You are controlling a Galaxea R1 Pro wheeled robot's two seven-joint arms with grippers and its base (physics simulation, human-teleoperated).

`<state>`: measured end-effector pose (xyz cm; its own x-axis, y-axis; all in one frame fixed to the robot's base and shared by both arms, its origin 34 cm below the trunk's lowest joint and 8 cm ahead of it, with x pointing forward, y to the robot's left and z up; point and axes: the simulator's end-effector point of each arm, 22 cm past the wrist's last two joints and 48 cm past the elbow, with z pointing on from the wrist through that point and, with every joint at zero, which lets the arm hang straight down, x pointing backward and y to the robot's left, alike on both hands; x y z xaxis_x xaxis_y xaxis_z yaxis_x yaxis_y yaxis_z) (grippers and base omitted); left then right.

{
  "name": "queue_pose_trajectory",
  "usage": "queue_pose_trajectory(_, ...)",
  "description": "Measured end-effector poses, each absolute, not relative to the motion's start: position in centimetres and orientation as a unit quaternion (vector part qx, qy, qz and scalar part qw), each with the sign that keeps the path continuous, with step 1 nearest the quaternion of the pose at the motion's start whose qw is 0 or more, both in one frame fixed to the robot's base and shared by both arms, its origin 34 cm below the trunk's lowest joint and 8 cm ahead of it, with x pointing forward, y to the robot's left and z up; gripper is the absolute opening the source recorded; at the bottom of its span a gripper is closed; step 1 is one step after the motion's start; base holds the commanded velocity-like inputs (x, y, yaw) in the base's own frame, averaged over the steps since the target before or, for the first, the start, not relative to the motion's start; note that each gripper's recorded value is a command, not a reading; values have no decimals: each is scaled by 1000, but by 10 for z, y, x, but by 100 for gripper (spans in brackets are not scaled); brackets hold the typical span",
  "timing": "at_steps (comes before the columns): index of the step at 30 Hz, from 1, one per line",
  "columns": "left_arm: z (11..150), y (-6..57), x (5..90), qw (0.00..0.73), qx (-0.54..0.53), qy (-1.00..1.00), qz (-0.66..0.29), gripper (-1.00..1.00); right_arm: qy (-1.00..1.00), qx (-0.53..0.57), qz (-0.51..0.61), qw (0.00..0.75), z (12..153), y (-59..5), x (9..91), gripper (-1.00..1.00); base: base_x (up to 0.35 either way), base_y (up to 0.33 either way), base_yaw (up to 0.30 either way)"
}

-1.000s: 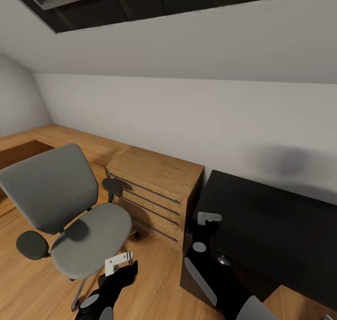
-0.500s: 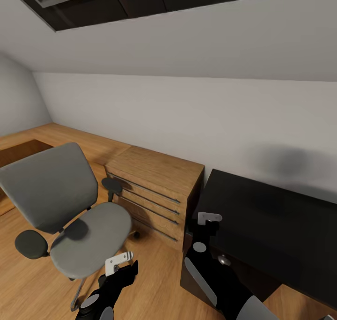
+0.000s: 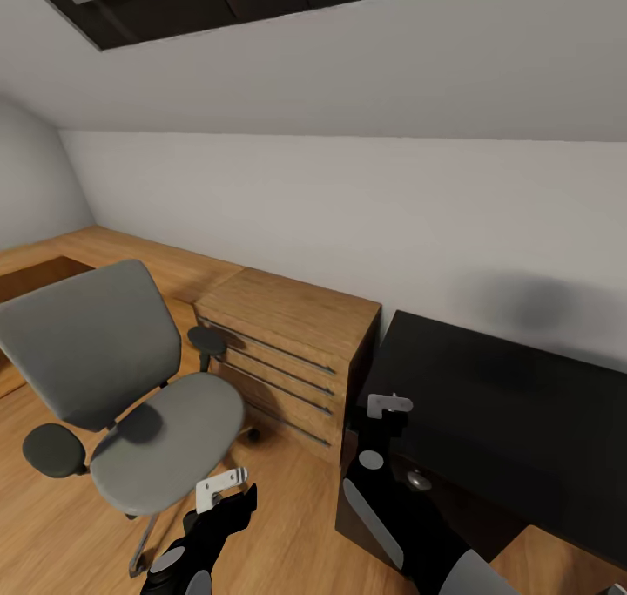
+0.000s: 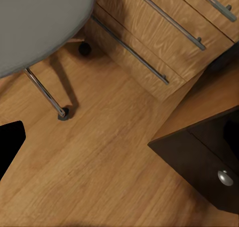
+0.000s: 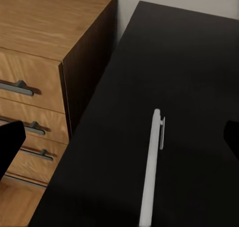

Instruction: In the bedroom, organize the workspace by keeping the computer under the desk, ensuring the monitor is on the desk, placing the keyboard on the desk next to the monitor, placing the mouse on the desk next to the keyboard, moving the folder from the swivel chair onto the desk next to the mouse, stacking the notebook on top of the folder with the pen on top of the notebook, and positioning the swivel chair next to the desk.

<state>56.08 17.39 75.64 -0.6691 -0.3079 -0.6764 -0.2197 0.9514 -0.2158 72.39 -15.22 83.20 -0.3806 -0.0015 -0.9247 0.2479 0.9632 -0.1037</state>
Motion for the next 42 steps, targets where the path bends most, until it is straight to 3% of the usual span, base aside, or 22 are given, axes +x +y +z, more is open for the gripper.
queue_pose_trajectory(20, 729, 174, 561, 380, -145, 912, -58, 100, 869, 106, -88, 476, 747, -160, 706, 100, 0, 0, 0)
queue_pose_trajectory(42, 729, 174, 561, 381, -144, 912, -58, 100, 873, 125, -90, 462, 742, -174, 706, 100, 0, 0, 0)
